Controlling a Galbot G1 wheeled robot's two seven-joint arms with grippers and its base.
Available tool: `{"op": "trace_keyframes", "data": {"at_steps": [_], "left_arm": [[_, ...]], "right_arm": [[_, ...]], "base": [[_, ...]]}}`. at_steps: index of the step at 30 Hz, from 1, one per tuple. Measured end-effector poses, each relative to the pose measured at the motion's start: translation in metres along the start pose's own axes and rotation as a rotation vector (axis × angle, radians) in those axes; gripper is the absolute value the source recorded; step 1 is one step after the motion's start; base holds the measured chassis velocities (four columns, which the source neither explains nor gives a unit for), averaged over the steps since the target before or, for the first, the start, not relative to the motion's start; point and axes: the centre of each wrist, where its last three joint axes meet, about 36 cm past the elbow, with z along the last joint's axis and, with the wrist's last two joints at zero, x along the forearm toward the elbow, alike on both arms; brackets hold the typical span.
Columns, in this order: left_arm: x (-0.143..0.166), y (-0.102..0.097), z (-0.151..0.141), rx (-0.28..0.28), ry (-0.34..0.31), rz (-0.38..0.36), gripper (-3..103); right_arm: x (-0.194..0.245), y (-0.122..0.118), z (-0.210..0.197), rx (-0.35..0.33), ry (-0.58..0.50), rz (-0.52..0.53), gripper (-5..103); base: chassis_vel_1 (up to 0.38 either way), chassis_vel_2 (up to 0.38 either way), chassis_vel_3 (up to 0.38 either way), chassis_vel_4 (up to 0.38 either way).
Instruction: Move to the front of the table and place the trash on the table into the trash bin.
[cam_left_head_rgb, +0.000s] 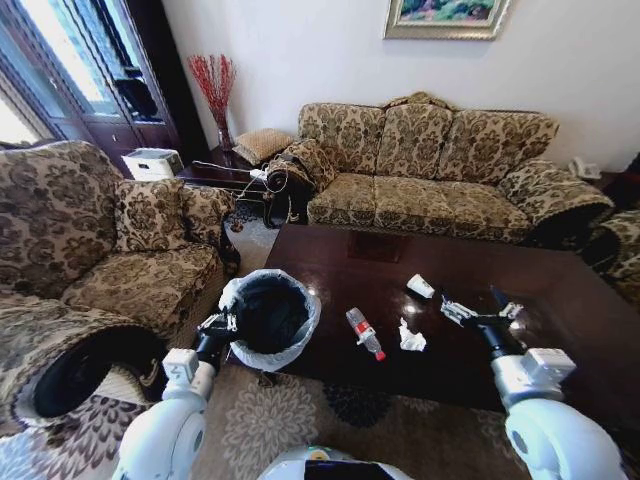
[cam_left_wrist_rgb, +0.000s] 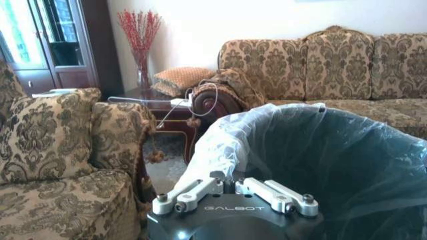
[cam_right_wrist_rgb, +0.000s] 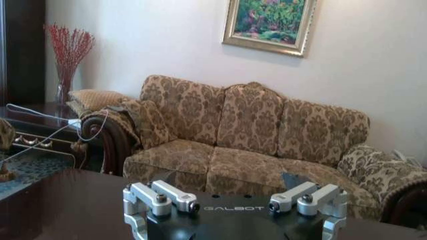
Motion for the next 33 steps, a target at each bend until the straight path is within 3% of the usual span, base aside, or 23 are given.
{"op": "trace_keyframes", "data": {"at_steps": [11,13,17,27,33], "left_arm": [[0.000,0.000,0.000,0.000,0.000,0.000,3],[-0.008,0.005,0.009,0.016,-0.096,0.006,3],[-0.016,0.010,0.021,0.024,-0.160,0.008,3],[-0.022,0.010,0.022,0.044,-0.153,0.007,3],[-0.023,0.014,0.026,0.018,-0.123,-0.049,3]], "right_arm": [[0.000,0.000,0.000,0.000,0.000,0.000,100],[-0.003,-0.001,0.003,0.010,-0.014,-0.005,100],[-0.013,-0.007,0.013,0.039,-0.031,-0.010,100],[-0.012,-0.007,0.013,0.016,-0.032,-0.032,100],[-0.017,-0.006,0.015,0.009,-0.033,-0.064,100]], "base": [[0.000,0.000,0.000,0.000],[0.000,0.000,0.000,0.000],[0.000,0.000,0.000,0.000],[0.000,0.000,0.000,0.000],[0.000,0.000,0.000,0.000]]}}
